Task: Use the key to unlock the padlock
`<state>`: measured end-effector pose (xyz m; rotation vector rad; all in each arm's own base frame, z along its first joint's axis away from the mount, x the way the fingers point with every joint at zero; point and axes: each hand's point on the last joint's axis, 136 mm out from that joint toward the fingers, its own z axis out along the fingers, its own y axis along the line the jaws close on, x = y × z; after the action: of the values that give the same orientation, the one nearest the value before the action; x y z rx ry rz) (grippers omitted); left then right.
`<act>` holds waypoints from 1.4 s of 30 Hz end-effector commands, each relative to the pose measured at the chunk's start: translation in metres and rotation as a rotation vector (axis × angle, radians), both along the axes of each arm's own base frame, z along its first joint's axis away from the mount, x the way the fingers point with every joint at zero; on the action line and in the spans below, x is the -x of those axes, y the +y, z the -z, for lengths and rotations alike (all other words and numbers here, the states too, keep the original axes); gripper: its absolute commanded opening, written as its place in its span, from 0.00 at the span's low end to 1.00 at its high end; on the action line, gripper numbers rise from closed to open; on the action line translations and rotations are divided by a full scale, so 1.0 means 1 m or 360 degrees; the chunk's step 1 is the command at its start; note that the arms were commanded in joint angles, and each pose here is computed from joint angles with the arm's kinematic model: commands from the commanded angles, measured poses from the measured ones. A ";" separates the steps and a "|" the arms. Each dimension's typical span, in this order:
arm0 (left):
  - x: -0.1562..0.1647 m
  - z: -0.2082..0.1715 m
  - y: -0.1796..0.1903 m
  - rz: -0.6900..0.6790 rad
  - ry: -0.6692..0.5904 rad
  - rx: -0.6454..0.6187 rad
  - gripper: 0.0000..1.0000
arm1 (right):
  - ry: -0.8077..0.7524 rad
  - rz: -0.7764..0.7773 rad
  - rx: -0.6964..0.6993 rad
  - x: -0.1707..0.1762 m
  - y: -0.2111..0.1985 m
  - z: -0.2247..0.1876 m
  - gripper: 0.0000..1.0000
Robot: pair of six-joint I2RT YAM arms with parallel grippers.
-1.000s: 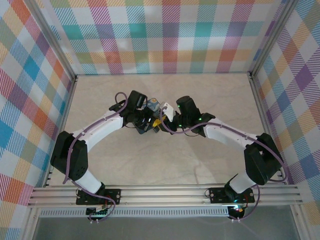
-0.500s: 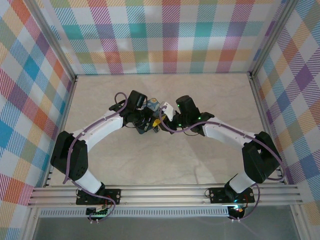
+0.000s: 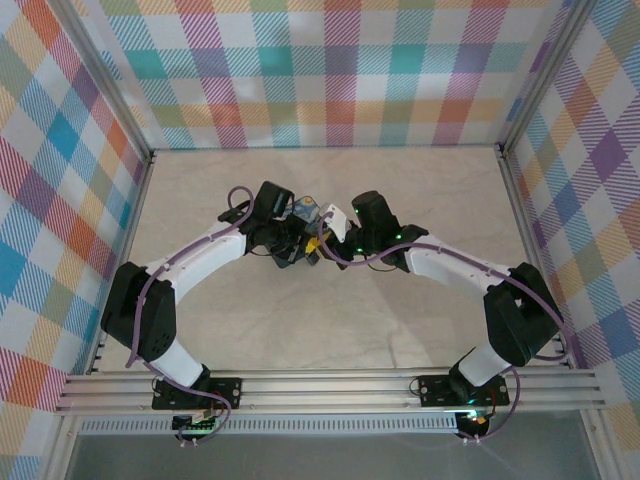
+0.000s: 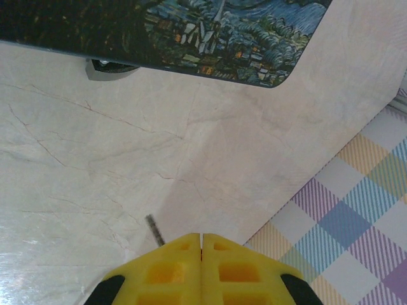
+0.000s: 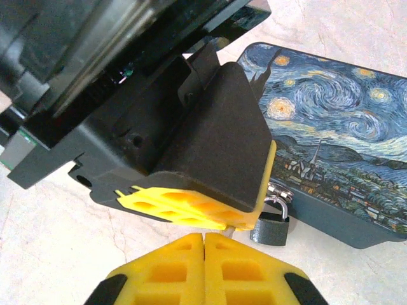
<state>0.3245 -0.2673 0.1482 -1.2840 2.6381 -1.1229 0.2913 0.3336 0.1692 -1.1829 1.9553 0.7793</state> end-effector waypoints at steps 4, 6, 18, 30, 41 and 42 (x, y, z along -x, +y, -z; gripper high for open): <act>0.006 -0.021 -0.012 0.0053 -0.0030 0.0125 0.00 | 0.0026 0.0071 -0.0143 -0.004 -0.012 -0.012 0.17; 0.008 -0.017 -0.012 0.0051 -0.0012 0.0124 0.00 | 0.0021 0.0068 -0.0261 -0.003 -0.018 -0.031 0.20; 0.005 -0.022 -0.012 0.0041 -0.0035 0.0127 0.00 | 0.0061 -0.0047 -0.0346 0.003 -0.016 -0.046 0.29; 0.004 -0.028 -0.015 0.0032 -0.0040 0.0162 0.00 | 0.0103 -0.0056 -0.0258 0.001 -0.008 -0.025 0.34; 0.004 -0.032 -0.016 0.0028 -0.0051 0.0177 0.00 | 0.0113 -0.0027 -0.0209 -0.006 -0.004 -0.012 0.25; 0.004 -0.032 -0.016 0.0027 -0.0050 0.0177 0.00 | 0.0118 -0.0030 -0.0203 -0.005 -0.003 -0.011 0.25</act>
<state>0.3248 -0.2763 0.1611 -1.2867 2.6159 -1.2215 0.2954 0.3248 0.1790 -1.0817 1.9417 0.9628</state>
